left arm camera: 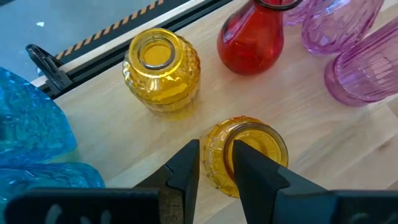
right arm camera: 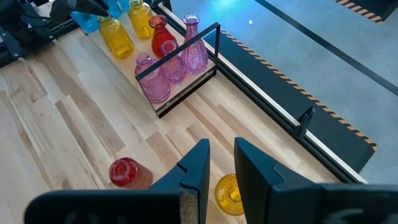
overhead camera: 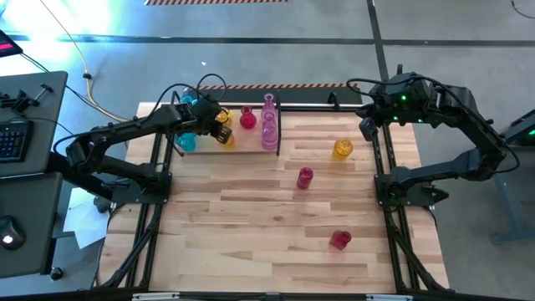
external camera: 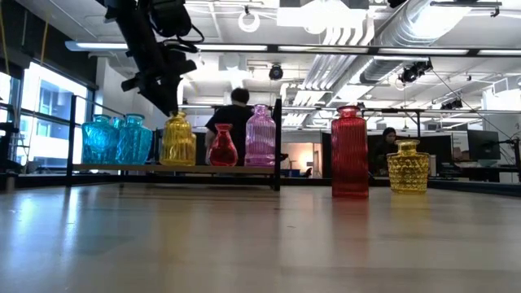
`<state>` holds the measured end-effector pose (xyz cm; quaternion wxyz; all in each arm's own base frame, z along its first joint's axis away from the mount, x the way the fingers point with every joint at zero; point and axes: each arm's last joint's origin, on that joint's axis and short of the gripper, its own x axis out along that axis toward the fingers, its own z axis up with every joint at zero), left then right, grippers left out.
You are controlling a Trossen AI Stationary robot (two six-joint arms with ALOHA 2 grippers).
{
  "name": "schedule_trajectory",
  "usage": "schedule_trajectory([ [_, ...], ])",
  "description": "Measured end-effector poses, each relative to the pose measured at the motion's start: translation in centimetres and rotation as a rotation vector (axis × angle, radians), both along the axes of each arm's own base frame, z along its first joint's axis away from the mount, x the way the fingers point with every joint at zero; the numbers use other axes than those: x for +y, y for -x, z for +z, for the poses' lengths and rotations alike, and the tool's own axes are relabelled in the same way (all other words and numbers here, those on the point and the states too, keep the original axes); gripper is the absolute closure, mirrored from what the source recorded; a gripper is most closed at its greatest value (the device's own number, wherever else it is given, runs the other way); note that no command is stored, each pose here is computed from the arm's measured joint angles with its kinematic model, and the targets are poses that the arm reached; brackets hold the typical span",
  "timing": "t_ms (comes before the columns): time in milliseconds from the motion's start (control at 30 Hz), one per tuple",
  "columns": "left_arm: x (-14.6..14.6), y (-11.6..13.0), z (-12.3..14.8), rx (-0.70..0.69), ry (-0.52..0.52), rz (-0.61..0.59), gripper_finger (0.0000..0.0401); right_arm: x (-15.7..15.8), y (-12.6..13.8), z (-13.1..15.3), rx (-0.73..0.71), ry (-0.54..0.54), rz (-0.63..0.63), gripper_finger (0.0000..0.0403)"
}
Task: Sort vases onto shelf
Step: Put the bottom yellow vase on the shelf aligned with the other yellow vase
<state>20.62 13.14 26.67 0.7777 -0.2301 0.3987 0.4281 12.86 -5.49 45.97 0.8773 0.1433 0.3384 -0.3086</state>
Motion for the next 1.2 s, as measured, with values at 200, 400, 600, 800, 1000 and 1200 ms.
schedule_trajectory([
  [200,0.1,0.0,0.1,0.008,-0.029,0.019,0.0313,0.0,0.0,0.0,0.000,0.000,0.000,0.0347],
  [400,0.4,-0.3,0.4,-0.023,-0.079,0.036,0.0313,0.0,0.0,0.0,0.000,0.000,0.000,0.0347],
  [600,0.4,-0.3,0.4,-0.018,-0.083,0.032,0.0313,0.0,0.0,0.0,0.000,0.000,0.000,0.0347],
  [800,-0.7,-0.3,1.1,-0.068,-0.068,-0.017,0.0313,0.0,0.0,0.0,0.000,0.000,0.001,0.0347],
  [1000,-3.3,0.2,3.0,-0.173,-0.059,-0.118,0.0314,0.0,0.0,0.0,0.000,0.000,0.000,0.0347],
  [1200,-7.0,0.2,3.8,-0.171,-0.137,-0.250,0.0344,0.0,0.0,0.0,0.001,-0.001,0.000,0.0347],
])
